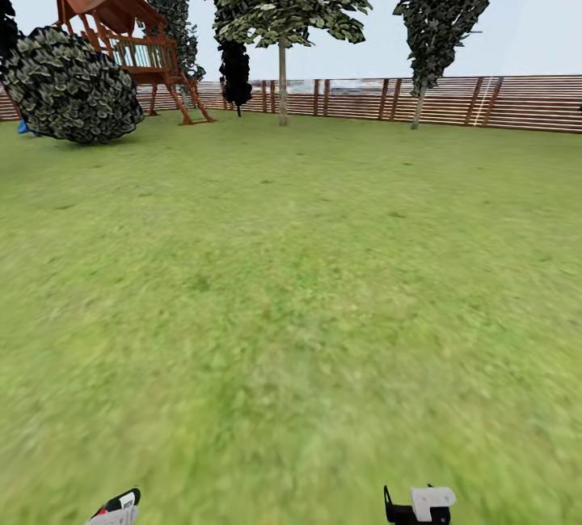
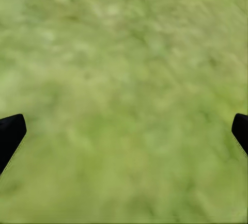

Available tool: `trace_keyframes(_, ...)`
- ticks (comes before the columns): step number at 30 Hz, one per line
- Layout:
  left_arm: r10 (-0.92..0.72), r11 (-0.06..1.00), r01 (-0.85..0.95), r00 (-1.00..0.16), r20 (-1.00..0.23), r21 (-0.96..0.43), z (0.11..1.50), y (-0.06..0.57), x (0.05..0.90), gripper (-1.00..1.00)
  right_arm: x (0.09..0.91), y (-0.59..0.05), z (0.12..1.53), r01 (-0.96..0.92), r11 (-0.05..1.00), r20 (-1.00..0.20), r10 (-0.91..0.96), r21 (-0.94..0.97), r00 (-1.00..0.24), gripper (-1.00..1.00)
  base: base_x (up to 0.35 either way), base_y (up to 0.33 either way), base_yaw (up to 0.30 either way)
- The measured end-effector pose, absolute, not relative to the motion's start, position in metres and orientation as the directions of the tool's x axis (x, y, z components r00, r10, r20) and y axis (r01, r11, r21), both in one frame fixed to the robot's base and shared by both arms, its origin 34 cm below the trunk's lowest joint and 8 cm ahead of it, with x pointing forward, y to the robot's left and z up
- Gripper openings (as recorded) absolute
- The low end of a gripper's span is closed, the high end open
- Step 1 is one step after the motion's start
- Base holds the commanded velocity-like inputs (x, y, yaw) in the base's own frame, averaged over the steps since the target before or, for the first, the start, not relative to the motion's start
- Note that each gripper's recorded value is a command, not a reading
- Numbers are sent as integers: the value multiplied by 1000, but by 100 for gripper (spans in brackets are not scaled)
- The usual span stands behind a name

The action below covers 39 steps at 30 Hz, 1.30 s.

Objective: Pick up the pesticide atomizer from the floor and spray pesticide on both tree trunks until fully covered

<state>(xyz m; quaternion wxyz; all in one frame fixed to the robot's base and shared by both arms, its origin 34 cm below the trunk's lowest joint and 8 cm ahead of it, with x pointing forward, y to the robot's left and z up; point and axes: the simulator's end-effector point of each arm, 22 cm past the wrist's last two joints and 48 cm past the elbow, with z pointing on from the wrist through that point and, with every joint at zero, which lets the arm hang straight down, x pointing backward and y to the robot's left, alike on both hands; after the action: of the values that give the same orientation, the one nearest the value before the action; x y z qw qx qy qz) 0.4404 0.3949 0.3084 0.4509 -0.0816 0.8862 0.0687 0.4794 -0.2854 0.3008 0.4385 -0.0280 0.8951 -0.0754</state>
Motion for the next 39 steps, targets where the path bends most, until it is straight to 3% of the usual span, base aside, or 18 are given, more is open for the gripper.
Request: trace_keyframes(39, -84, 978, -204, -578, -812, 44, 308, 391, 441, -100, 460, -285, 292, 8, 987, -761, -119, -161, -638, 100, 339, 0, 0)
